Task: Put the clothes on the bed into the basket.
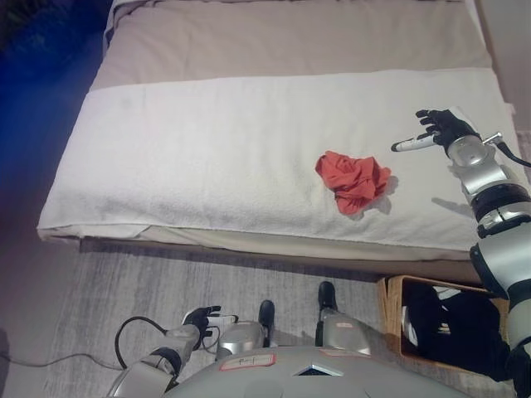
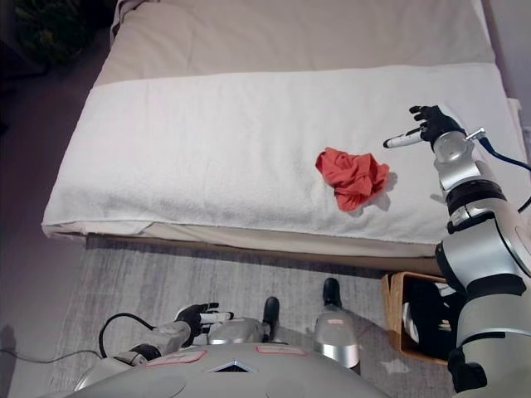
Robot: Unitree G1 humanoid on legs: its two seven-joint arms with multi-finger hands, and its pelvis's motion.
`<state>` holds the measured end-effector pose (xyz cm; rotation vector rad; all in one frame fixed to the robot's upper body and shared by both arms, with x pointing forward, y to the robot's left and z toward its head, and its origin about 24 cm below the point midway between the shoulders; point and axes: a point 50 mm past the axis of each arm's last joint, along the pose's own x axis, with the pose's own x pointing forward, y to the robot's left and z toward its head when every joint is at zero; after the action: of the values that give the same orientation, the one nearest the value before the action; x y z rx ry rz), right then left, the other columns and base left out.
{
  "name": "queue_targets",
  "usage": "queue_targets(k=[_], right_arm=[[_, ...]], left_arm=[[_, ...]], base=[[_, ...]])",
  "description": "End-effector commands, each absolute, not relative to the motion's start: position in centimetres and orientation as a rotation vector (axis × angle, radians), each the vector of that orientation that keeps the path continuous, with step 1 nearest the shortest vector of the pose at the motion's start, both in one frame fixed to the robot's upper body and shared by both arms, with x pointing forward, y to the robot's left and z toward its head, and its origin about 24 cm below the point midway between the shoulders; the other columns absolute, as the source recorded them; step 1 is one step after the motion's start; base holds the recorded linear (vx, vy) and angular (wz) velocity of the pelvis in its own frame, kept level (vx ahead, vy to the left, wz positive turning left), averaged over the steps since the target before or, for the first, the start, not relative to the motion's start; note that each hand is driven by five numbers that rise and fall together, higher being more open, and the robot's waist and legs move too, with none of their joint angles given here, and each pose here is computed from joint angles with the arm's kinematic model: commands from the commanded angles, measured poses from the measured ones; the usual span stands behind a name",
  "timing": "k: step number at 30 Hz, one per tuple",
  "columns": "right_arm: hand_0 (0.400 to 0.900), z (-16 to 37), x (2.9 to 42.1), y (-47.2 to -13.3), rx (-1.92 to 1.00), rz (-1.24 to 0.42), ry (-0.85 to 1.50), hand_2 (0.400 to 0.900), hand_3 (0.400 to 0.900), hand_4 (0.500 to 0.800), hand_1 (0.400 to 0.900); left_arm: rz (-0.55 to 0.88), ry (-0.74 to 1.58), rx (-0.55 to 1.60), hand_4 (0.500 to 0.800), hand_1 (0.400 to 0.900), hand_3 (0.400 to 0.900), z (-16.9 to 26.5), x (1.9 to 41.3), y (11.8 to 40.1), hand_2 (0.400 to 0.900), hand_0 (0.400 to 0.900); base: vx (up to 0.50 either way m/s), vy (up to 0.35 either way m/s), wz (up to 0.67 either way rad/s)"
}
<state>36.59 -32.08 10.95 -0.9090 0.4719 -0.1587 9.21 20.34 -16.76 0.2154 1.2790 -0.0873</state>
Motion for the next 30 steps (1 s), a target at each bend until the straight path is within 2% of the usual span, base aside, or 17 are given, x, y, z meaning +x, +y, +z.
queue_targets(k=[1,13,21,30], right_arm=[[0.900,17.7,39.2,-30.9,-0.999,-0.252,0.290,0.900,0.900,0.800,0.900],[0.900,19.9,39.2,-31.7,-0.933,-0.337,0.247,0.900,0.900,0.800,0.900],[0.900,18.0,38.9,-31.8,-0.872,-0.332,0.289,0.900,0.900,0.800,0.900],[0.900,15.8,39.1,-30.4,-0.823,-0.279,0.318,0.900,0.900,0.800,0.900]], left_arm=[[-0.057,1.268,0.326,0.800,0.900,0.900,-16.1,10.1,23.0,0.900,0.900],[-0.121,1.226,0.346,0.800,0.900,0.900,-16.0,10.6,22.3,0.900,0.900],[-0.147,1.207,0.363,0.800,0.900,0.900,-15.9,11.2,21.9,0.900,0.900],[-0.148,1.186,0.372,0.800,0.900,0.900,-15.7,12.0,21.6,0.900,0.900]], base=[[-0.040,-0.027,0.15],[-0.023,-0.024,0.16],[0.013,0.006,0.12],[0.021,0.014,0.04]])
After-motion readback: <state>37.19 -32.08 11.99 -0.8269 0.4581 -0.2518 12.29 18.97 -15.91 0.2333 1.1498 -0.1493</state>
